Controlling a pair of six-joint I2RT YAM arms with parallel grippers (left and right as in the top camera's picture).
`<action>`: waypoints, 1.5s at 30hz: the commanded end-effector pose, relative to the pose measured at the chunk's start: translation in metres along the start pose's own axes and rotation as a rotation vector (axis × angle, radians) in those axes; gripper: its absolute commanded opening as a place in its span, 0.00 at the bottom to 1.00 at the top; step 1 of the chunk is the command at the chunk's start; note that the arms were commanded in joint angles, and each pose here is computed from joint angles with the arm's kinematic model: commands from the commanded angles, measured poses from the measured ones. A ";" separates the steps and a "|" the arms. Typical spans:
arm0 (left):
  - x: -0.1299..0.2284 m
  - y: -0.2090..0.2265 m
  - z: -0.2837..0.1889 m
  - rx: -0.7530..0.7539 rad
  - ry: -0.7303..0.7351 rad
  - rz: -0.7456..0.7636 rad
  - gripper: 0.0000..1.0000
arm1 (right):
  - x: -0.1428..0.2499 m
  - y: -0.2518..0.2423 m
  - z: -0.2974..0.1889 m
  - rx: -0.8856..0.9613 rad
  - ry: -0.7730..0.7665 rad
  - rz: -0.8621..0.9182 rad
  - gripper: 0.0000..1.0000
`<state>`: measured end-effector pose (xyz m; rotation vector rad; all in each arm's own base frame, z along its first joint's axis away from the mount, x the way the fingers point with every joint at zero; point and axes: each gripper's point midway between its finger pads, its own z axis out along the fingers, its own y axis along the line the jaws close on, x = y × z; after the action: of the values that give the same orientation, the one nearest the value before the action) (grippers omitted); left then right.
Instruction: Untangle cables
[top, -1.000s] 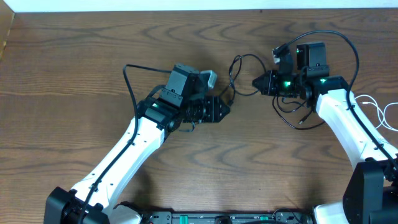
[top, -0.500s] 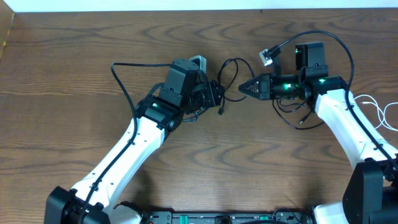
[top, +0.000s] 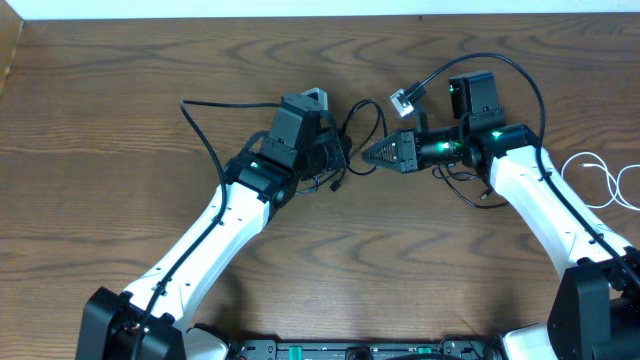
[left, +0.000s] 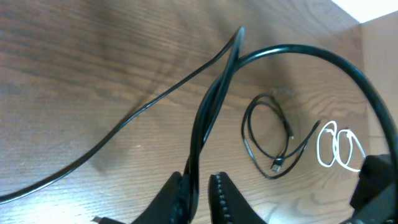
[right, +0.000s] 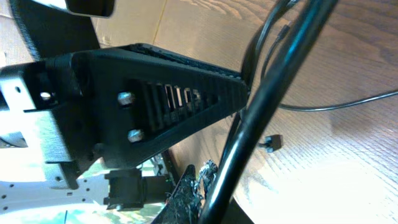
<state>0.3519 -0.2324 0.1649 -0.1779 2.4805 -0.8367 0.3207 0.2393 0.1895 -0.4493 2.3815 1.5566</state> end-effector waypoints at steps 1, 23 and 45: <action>0.001 0.005 0.001 -0.024 0.009 -0.010 0.14 | 0.003 0.012 0.001 -0.056 0.017 -0.025 0.01; 0.000 0.017 0.008 -0.077 -0.002 -0.015 0.08 | 0.009 0.011 0.007 -0.031 0.037 -0.021 0.01; 0.035 -0.121 -0.072 0.620 0.340 -0.109 0.07 | 0.014 -0.117 -0.042 0.769 -0.061 0.144 0.01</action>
<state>0.2992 -0.2929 0.2341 -0.1023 2.4593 -1.5712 0.3449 0.1677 0.1069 -0.1572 2.7447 0.6920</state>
